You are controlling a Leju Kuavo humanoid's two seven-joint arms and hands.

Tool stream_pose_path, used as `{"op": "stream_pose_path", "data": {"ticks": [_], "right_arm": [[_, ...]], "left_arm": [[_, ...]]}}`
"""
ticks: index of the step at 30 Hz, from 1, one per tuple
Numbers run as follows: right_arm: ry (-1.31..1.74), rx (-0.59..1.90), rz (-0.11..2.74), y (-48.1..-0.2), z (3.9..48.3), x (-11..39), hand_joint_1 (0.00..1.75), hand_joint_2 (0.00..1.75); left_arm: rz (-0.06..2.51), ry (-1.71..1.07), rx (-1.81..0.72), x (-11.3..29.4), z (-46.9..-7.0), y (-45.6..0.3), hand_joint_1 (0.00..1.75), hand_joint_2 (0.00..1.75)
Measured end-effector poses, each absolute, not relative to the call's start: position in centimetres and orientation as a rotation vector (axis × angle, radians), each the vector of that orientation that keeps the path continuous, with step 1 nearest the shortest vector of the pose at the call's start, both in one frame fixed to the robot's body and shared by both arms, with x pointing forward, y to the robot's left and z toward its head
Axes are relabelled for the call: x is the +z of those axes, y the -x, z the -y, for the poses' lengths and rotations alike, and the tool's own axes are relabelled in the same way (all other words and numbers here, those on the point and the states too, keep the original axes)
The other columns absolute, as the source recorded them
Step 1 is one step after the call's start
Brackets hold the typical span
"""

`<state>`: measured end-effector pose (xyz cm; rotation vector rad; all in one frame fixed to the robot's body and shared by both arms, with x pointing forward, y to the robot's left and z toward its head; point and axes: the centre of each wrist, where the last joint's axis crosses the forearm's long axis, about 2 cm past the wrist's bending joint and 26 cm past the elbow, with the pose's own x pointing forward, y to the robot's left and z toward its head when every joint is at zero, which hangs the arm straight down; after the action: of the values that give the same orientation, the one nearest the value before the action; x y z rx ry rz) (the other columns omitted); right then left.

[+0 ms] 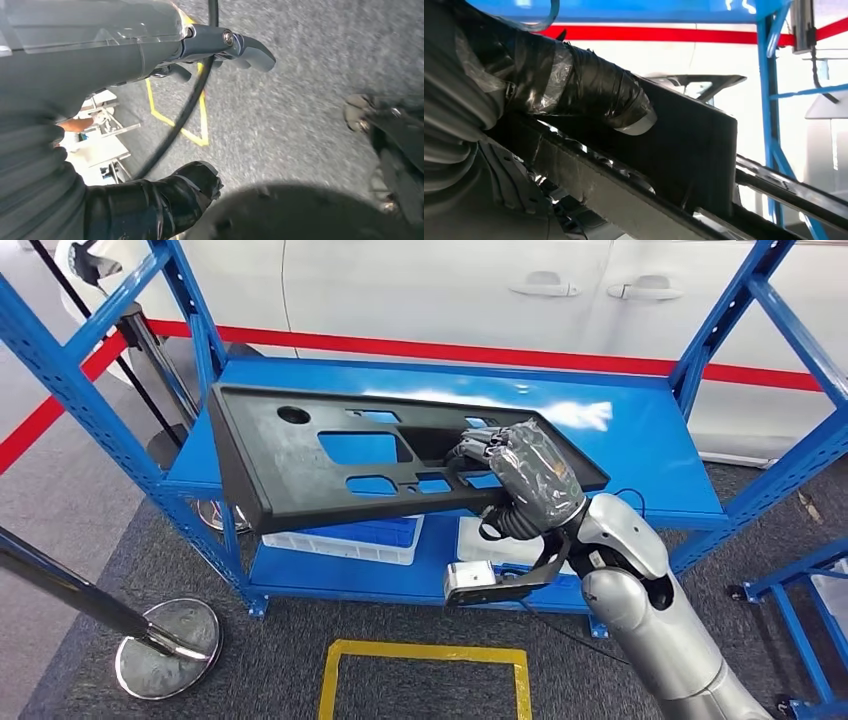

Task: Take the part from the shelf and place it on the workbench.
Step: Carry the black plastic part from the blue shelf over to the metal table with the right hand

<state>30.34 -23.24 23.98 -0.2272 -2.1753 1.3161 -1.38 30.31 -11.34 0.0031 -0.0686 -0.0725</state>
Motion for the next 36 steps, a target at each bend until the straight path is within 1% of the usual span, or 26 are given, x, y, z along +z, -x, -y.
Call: {"op": "stream_pose_path", "data": {"ticks": [24,36], "right_arm": [[0.324,1.276,2.100,-30.7,24.2,23.0,1.75,1.75],[0.381,1.249,2.069,-31.3,24.8,23.0,1.75,1.75]], "left_arm": [[0.058,0.015,-0.092,-11.3,-30.0,1.8,0.00,1.75],[0.070,0.032,-0.110,-11.4,-29.1,1.7,0.00,1.75]]}}
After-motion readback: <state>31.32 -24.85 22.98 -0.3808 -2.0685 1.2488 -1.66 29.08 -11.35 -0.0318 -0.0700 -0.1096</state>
